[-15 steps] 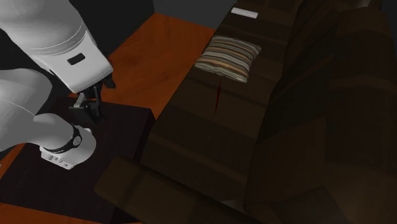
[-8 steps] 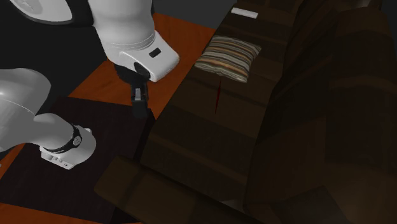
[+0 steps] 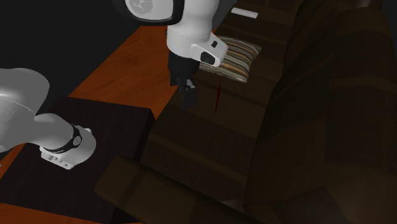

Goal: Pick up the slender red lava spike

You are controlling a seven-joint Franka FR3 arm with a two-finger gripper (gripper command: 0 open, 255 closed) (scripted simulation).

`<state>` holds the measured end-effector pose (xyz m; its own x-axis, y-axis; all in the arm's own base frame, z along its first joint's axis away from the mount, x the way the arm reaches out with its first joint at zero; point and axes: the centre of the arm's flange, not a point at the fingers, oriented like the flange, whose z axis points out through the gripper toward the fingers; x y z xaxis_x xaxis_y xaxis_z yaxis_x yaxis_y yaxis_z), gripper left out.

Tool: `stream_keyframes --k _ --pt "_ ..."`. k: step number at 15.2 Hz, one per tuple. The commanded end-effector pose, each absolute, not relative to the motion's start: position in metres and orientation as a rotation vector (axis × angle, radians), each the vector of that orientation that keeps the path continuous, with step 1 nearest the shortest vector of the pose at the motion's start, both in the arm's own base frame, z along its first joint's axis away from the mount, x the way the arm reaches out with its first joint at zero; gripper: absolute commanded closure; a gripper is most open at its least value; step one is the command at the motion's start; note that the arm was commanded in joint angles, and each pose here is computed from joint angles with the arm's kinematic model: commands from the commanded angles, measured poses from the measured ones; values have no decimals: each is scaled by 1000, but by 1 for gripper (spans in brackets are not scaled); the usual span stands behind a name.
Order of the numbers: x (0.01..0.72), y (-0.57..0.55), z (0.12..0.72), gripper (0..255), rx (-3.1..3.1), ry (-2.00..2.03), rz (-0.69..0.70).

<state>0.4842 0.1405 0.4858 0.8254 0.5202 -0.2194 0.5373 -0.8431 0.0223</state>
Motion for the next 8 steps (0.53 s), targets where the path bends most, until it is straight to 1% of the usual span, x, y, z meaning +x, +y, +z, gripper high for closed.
stream_keyframes --k 1,8 --pt "502 161 471 0 2875 922 -340" --pt "554 239 422 0 2701 1162 -419"
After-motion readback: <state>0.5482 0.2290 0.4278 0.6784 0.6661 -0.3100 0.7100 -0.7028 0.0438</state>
